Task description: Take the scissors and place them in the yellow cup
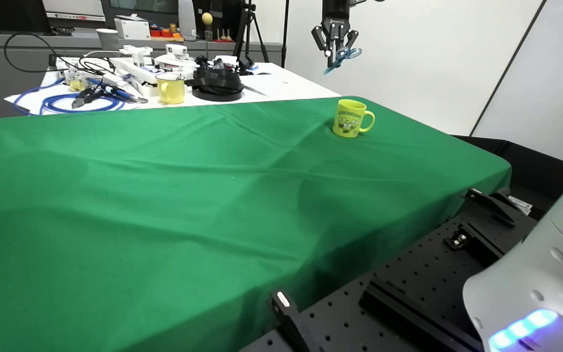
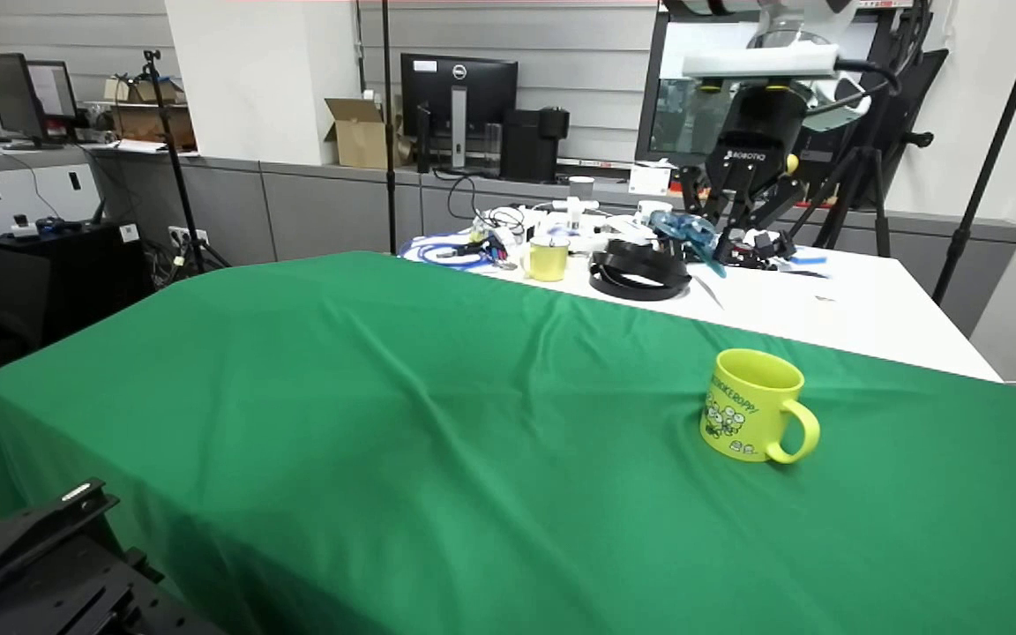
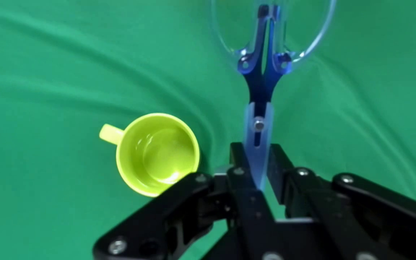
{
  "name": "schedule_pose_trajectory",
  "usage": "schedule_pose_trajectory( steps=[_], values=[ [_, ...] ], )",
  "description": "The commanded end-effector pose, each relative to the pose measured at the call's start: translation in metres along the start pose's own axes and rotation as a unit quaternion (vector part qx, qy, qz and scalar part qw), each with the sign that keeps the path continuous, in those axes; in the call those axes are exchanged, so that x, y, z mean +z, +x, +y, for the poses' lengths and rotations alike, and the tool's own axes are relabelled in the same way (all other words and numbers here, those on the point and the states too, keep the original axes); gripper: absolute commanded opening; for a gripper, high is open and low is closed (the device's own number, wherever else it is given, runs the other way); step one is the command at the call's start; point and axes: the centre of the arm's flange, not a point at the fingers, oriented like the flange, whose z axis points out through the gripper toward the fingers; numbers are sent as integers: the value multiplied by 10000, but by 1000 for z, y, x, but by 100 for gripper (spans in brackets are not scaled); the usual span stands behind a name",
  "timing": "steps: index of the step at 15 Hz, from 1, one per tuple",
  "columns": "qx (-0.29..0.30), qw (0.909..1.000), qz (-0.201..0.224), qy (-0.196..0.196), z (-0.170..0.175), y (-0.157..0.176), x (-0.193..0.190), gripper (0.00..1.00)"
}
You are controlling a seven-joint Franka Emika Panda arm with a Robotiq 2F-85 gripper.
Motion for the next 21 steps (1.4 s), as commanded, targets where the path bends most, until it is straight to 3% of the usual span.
schedule_pose_trajectory(
  steps=[1,9,14,21],
  values=[
    [405,9967,-417,560,33,30,-15,5],
    [1120,9763,-986,1567,104,43,18,5],
    [1436,9659,-1172,1809,127,48,38,5],
    [1624,9582,-1359,1924,135,56,60,5]
  ],
)
